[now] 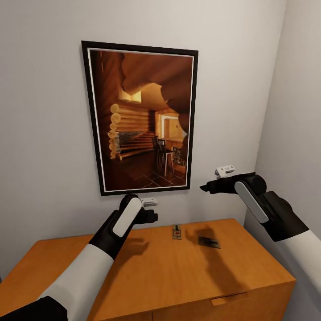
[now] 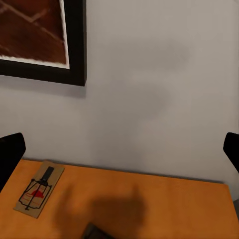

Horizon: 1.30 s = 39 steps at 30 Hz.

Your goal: Take the four mousetraps from the cabinet in the bathroom and place them on the bathroom floor. Make sure all four end up on the same floor surface, and ensure that at least two of them are either under or directly next to the same bathroom sink.

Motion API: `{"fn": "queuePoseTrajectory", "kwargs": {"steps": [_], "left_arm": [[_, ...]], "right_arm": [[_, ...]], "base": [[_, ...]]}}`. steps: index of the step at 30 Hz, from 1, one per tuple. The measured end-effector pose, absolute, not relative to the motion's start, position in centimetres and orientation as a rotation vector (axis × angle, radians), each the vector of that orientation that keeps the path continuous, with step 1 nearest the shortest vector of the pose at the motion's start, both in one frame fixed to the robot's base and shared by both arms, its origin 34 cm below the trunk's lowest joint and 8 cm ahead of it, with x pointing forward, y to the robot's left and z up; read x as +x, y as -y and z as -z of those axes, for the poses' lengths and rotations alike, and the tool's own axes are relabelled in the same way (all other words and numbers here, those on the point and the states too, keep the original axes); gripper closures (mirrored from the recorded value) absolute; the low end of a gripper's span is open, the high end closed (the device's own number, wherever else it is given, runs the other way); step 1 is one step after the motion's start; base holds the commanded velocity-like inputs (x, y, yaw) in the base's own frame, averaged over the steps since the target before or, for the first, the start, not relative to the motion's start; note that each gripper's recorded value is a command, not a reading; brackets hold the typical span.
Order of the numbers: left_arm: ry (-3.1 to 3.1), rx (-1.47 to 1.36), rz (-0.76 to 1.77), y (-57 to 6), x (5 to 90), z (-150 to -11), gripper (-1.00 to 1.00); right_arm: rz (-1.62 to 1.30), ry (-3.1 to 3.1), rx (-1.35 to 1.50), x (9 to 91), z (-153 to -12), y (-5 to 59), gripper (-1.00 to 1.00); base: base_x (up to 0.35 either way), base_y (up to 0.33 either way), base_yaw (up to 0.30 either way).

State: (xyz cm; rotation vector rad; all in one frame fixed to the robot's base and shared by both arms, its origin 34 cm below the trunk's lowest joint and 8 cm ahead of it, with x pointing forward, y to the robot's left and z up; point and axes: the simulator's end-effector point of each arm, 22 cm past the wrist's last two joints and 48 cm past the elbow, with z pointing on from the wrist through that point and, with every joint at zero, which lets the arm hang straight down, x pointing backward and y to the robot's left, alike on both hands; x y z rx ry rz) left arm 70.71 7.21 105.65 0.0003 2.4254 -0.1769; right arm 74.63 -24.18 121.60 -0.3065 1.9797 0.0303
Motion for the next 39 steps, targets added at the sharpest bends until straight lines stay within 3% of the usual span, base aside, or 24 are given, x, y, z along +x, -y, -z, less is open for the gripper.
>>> {"fn": "queuePoseTrajectory", "kwargs": {"steps": [39], "left_arm": [[-2.432,0.003,0.173,-7.25,70.66,-105.42,-1.0]], "right_arm": [[-0.035,-1.982,-0.307,74.62,-121.53,24.12,-1.0]], "base": [[0.0,0.0,0.0]]}}
